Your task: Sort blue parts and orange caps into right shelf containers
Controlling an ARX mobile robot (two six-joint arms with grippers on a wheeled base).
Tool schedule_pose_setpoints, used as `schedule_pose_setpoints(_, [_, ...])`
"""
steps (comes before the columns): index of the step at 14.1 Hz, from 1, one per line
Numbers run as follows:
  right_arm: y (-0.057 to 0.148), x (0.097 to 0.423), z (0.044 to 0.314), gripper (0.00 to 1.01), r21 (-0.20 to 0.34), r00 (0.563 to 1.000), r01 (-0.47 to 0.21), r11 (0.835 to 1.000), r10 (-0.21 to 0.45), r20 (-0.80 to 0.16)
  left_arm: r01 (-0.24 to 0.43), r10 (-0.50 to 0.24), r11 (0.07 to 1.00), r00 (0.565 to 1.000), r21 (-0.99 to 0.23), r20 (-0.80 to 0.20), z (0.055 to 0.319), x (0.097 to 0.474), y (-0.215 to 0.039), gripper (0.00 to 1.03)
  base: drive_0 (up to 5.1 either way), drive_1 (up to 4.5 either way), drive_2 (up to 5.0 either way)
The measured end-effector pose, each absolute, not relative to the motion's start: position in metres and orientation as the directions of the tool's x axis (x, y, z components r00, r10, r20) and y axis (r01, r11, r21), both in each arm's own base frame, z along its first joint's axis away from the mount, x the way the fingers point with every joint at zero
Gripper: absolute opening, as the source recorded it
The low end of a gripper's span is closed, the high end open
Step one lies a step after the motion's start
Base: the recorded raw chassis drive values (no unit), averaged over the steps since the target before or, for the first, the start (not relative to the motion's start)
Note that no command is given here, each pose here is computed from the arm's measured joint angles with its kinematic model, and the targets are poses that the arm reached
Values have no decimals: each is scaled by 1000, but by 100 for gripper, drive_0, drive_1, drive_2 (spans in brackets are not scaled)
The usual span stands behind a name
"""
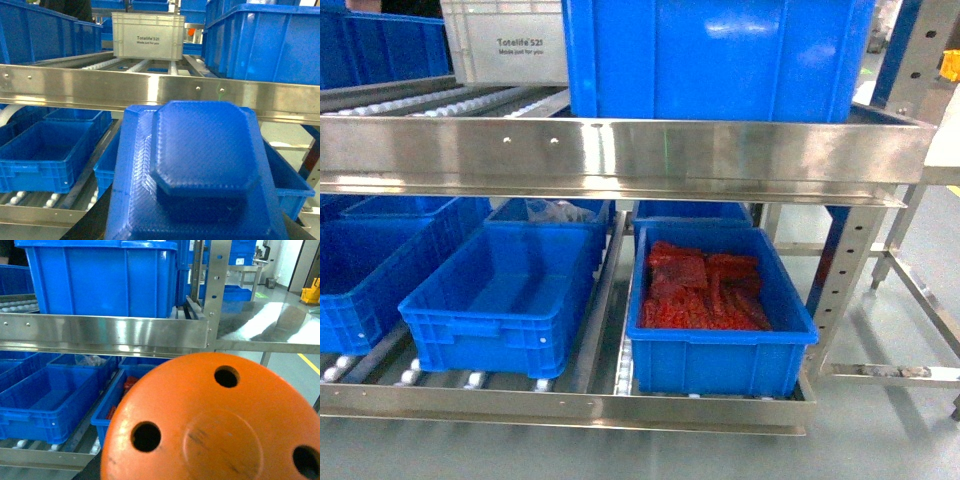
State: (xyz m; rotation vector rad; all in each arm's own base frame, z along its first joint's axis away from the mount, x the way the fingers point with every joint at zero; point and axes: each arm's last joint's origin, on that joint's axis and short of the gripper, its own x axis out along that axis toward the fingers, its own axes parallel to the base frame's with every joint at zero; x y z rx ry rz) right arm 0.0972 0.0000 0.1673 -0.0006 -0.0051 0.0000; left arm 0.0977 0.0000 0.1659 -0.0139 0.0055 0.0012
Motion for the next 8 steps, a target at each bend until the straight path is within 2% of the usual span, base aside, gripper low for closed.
schedule_pose_setpoints(8, [0, 97, 167, 44, -1, 1000, 0, 1000, 0, 4, 0, 0, 1000, 1000, -14, -7, 166, 98, 0, 42, -501, 245, 245])
